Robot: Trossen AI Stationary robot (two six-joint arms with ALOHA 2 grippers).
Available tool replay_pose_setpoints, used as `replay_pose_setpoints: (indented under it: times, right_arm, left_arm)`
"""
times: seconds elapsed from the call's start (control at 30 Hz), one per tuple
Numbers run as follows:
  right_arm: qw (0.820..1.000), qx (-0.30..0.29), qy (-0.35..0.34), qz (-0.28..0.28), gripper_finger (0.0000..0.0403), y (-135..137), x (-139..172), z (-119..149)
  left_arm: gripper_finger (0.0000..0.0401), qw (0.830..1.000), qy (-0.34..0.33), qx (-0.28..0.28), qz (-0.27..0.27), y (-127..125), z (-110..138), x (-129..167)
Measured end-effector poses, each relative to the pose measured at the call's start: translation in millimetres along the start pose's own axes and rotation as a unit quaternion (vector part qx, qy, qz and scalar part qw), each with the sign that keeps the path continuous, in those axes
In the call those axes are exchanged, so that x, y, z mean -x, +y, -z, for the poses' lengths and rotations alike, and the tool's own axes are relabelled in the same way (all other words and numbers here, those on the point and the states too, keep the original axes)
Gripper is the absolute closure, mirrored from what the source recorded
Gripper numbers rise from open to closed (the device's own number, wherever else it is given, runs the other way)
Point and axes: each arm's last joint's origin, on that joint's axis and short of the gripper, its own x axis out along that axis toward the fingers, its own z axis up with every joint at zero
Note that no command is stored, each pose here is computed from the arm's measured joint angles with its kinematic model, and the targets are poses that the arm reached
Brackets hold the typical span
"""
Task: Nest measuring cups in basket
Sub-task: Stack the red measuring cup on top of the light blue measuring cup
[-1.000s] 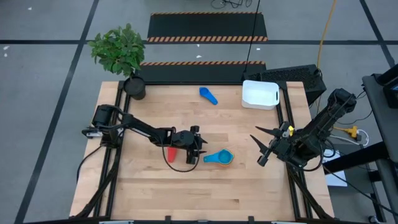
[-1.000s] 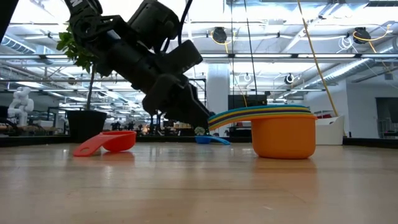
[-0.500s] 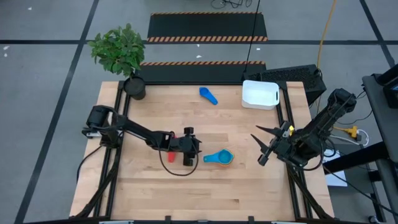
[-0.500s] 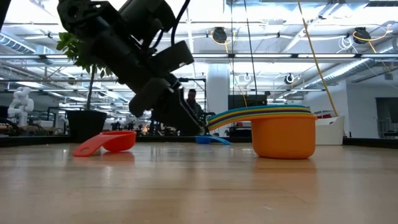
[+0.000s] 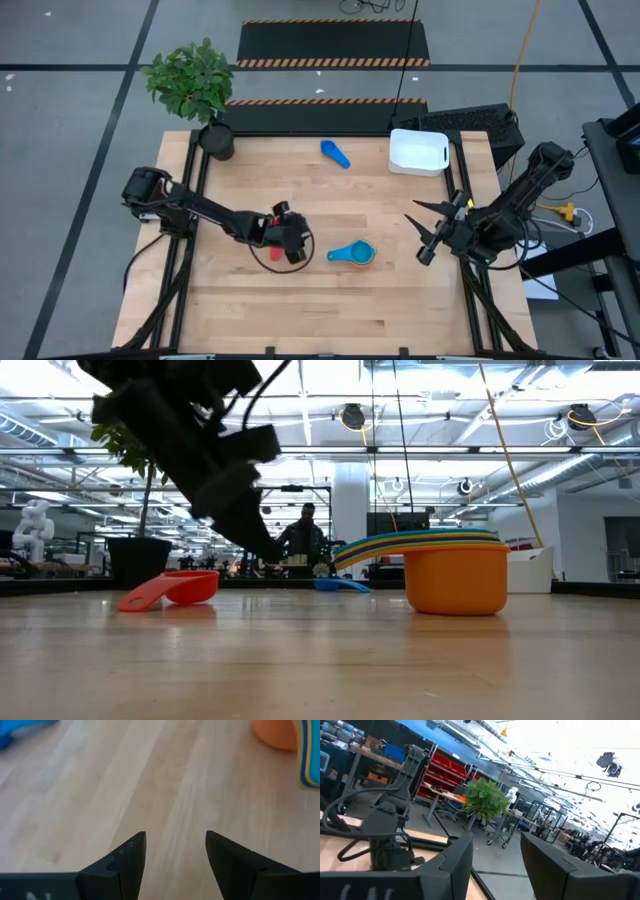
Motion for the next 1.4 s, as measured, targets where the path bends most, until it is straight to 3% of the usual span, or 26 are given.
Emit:
replay_pose_setpoints:
  times: [0.33, 0.53, 0.77, 0.97, 1.13, 1.4]
  right_arm:
    - [0.999, -0.002, -0.039, -0.004, 0.0243, -5, -7, -1]
    - [0.998, 0.002, -0.063, -0.008, 0.0243, -7, -12, -1]
    - [0.995, 0.002, -0.095, -0.011, 0.0243, -11, -17, -2]
    - [0.994, 0.004, -0.114, -0.002, 0.0243, -17, -23, -1]
    - [0.992, 0.007, -0.123, 0.006, 0.0243, -21, -27, 0]
    - [0.988, 0.006, -0.151, 0.003, 0.0243, -24, -34, 1]
  left_arm:
    - [0.0192, 0.993, -0.020, 0.114, 0.008, -26, 9, 53]
    - [0.0192, 0.980, 0.014, 0.199, -0.011, -35, 29, 76]
    - [0.0192, 0.945, 0.093, 0.305, -0.079, -26, 50, 82]
    - [0.0192, 0.916, 0.151, 0.363, -0.081, -22, 51, 76]
    - [0.0192, 0.902, 0.169, 0.389, -0.077, -22, 51, 70]
    - [0.0192, 0.914, 0.146, 0.368, -0.092, -21, 51, 67]
